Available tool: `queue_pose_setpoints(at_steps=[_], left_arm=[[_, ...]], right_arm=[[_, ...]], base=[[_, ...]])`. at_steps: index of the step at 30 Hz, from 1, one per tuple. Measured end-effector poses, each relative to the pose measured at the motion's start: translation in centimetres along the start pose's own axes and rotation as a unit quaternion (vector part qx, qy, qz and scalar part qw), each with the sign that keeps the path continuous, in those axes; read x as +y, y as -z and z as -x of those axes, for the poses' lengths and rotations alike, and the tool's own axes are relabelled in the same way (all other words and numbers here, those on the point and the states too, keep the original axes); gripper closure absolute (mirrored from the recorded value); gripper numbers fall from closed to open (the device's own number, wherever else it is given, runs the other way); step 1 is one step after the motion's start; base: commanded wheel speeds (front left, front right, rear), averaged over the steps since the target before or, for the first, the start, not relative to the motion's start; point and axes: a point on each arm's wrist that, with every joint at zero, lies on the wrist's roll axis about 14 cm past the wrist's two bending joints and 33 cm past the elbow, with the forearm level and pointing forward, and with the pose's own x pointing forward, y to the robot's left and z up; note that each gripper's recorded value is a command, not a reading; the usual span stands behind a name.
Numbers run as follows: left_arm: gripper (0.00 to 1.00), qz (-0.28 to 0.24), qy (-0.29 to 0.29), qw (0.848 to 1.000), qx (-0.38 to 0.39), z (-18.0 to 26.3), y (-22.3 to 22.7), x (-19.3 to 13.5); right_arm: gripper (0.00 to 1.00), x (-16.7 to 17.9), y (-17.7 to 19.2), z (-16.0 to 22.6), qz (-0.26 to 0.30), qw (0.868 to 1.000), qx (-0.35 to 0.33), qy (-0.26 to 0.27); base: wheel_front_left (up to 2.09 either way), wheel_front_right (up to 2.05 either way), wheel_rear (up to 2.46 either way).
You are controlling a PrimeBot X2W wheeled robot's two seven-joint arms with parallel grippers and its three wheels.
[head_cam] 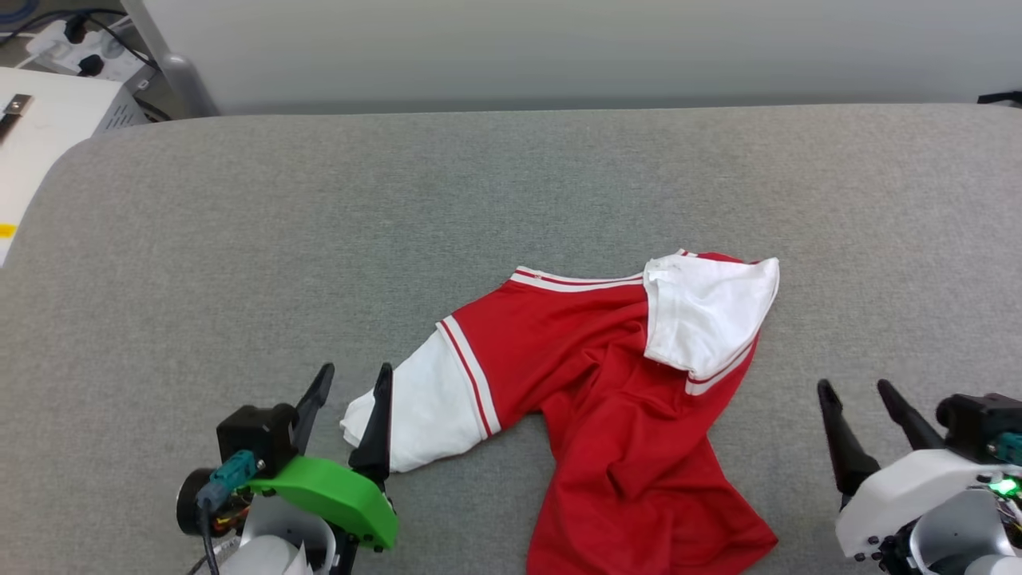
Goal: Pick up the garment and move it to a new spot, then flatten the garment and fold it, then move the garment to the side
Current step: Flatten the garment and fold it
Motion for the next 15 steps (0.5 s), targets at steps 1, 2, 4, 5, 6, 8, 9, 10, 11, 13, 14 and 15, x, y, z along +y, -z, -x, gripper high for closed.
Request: queue_pose_setpoints(at_steps=[1, 2, 4, 5, 6, 8, 9, 10, 11, 13, 14, 15], left_arm=[[0.0, -0.001, -0.003, 1.0, -0.009, 0.0, -0.5, 0.1], [0.0, -0.005, -0.006, 1.0, -0.021, 0.0, -1.1, 0.3], [0.0, -0.008, -0.013, 0.999, -0.04, 0.1, -2.1, 0.6], [0.0, -0.007, -0.016, 0.999, -0.048, 0.1, -2.5, 0.6], [0.0, -0.005, -0.02, 0.998, -0.056, 0.1, -3.0, 0.7], [0.0, -0.007, -0.026, 0.997, -0.074, 0.2, -3.9, 0.9], [0.0, -0.008, -0.03, 0.996, -0.083, 0.2, -4.4, 1.0], [0.0, -0.009, -0.032, 0.995, -0.089, 0.2, -4.7, 1.1], [0.0, -0.008, -0.034, 0.995, -0.094, 0.3, -5.0, 1.2], [0.0, -0.006, -0.039, 0.994, -0.101, 0.4, -5.3, 1.4], [0.0, -0.006, -0.04, 0.994, -0.104, 0.5, -5.3, 1.5], [0.0, -0.006, -0.043, 0.993, -0.107, 0.5, -5.4, 1.7]], right_arm=[[0.0, 0.6, 0.2, -0.1, 0.006, 1.0, 0.013, -0.012], [0.0, 1.3, 0.7, -0.2, 0.014, 0.999, 0.032, -0.026], [0.0, 2.3, 1.3, -0.5, 0.03, 0.996, 0.061, -0.05], [0.0, 3.0, 1.5, -0.7, 0.041, 0.994, 0.076, -0.065], [0.0, 3.7, 1.5, -1.0, 0.053, 0.991, 0.088, -0.082], [0.0, 5.0, 1.4, -1.7, 0.078, 0.985, 0.106, -0.11], [0.0, 5.7, 1.3, -2.1, 0.093, 0.981, 0.117, -0.125], [0.0, 6.2, 1.3, -2.4, 0.108, 0.977, 0.124, -0.136], [0.0, 6.7, 1.3, -2.8, 0.125, 0.972, 0.136, -0.148], [0.0, 7.7, 1.7, -3.4, 0.154, 0.961, 0.157, -0.169], [0.0, 8.2, 1.8, -3.8, 0.17, 0.955, 0.164, -0.18], [0.0, 8.6, 2.0, -4.1, 0.183, 0.949, 0.175, -0.19]], base=[[0.0, 0.0, 0.0], [0.0, 0.0, 0.0], [0.0, 0.0, 0.0], [0.0, 0.0, 0.0], [0.0, 0.0, 0.0], [0.0, 0.0, 0.0], [0.0, 0.0, 0.0], [0.0, 0.0, 0.0], [0.0, 0.0, 0.0], [0.0, 0.0, 0.0], [0.0, 0.0, 0.0], [0.0, 0.0, 0.0]])
